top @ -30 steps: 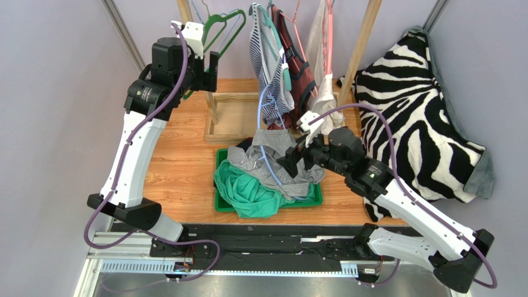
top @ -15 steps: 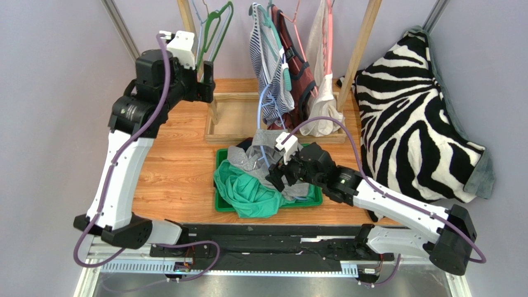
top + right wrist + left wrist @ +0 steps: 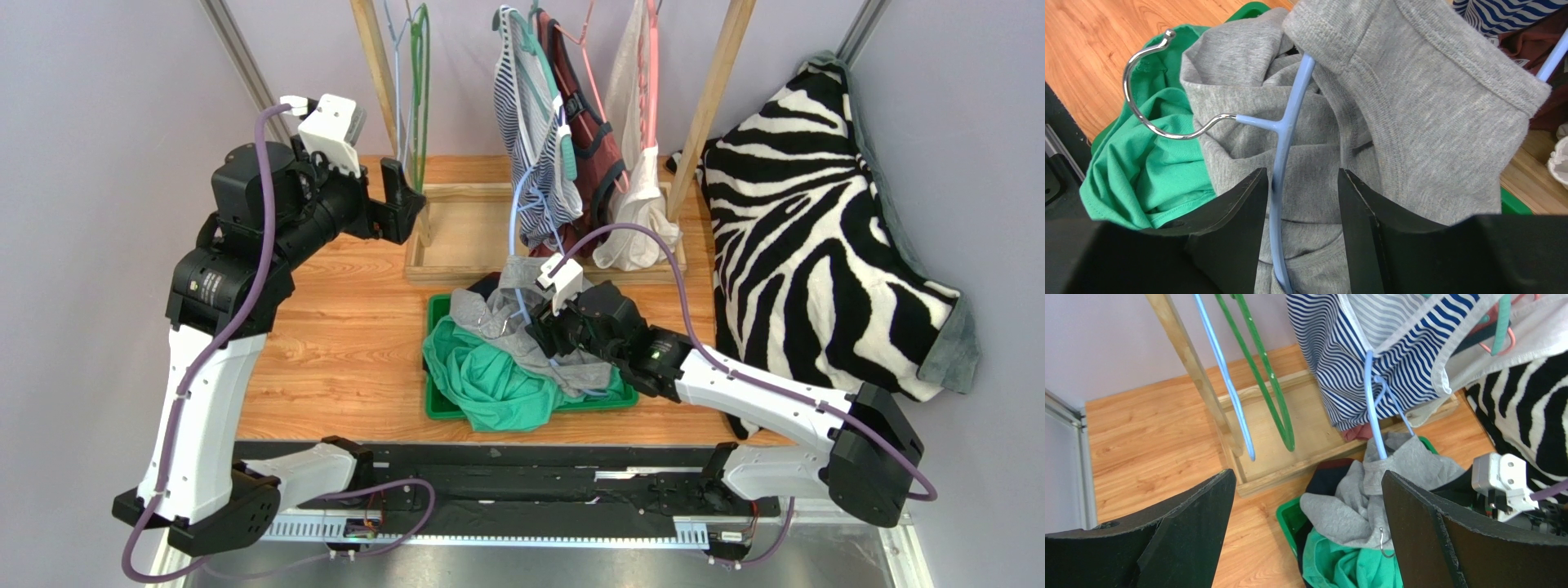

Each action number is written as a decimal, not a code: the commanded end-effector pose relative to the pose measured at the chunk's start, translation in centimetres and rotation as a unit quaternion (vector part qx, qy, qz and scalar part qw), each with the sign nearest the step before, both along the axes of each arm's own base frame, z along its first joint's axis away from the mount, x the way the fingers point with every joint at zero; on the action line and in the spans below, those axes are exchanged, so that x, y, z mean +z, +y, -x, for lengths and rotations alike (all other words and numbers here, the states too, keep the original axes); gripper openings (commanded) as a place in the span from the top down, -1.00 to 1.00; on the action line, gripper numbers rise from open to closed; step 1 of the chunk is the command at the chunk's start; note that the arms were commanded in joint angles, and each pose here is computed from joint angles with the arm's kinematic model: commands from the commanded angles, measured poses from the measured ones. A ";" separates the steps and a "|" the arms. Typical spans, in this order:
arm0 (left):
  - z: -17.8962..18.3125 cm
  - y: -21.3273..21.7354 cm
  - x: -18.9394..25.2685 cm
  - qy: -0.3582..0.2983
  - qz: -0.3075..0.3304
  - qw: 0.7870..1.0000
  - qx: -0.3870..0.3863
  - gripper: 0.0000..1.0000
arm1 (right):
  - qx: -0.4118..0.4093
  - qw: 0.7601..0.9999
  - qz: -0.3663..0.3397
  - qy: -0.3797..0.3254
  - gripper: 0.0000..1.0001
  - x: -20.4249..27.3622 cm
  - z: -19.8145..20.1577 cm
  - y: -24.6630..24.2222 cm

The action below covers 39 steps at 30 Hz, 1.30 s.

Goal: Remove the tank top from the hanger
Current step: Pick up the hanger from the bin.

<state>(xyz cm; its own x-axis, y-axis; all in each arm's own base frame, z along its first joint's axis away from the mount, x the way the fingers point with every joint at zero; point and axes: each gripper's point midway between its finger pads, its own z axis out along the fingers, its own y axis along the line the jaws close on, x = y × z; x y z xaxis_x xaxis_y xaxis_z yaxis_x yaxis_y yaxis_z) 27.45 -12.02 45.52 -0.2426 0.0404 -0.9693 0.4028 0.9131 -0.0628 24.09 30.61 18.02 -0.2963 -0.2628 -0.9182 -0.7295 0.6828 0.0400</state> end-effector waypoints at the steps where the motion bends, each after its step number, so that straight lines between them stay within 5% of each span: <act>1: 0.9 -0.9 0.1 -0.001 0.014 0.999 -0.029 -0.94 | -0.025 0.999 -0.022 -0.016 0.01 0.3 -1.1 0.1; 6: 1.8 -1.4 0.7 -0.006 0.025 0.998 -0.051 -0.95 | -0.028 0.999 -0.025 -0.009 -0.10 -0.5 -0.9 0.2; 11: 2.1 -1.1 0.9 -0.013 0.023 0.999 -0.047 -0.96 | -0.031 0.999 -0.026 -0.008 0.01 -0.5 -1.0 0.3; 15: 2.4 -0.6 1.3 -0.023 0.022 0.999 -0.039 -0.96 | -0.025 0.999 -0.034 -0.008 0.54 0.3 -0.6 0.5; 16: 2.4 -0.6 1.3 -0.024 0.021 0.999 -0.039 -0.96 | -0.021 0.999 -0.035 -0.009 0.84 0.7 -0.4 0.5; 18: 2.4 -0.4 1.4 -0.027 0.018 0.999 -0.035 -0.96 | -0.004 0.999 -0.051 -0.015 1.00 3.1 0.4 0.7; 27: 2.7 0.2 1.4 -0.043 0.011 0.999 -0.027 -0.98 | 0.101 0.991 -0.084 -0.028 1.00 13.4 5.9 -1.4; 35: 3.5 0.2 2.1 -0.055 0.010 0.998 -0.039 -0.98 | 0.126 0.979 -0.147 -0.067 1.00 21.5 6.8 -2.5; 39: 4.6 0.7 3.4 -0.085 -0.009 0.995 -0.048 -0.98 | 0.176 0.962 -0.208 -0.010 1.00 26.7 8.0 -3.2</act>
<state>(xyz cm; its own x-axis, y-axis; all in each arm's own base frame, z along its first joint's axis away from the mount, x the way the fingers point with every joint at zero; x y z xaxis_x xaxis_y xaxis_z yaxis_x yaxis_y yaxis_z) 24.27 -11.90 45.98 -0.1897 0.0480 -0.9807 0.4686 0.8822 -0.0474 17.97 27.88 37.88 -0.2017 -0.0589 -0.9777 -0.8668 0.4755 0.1501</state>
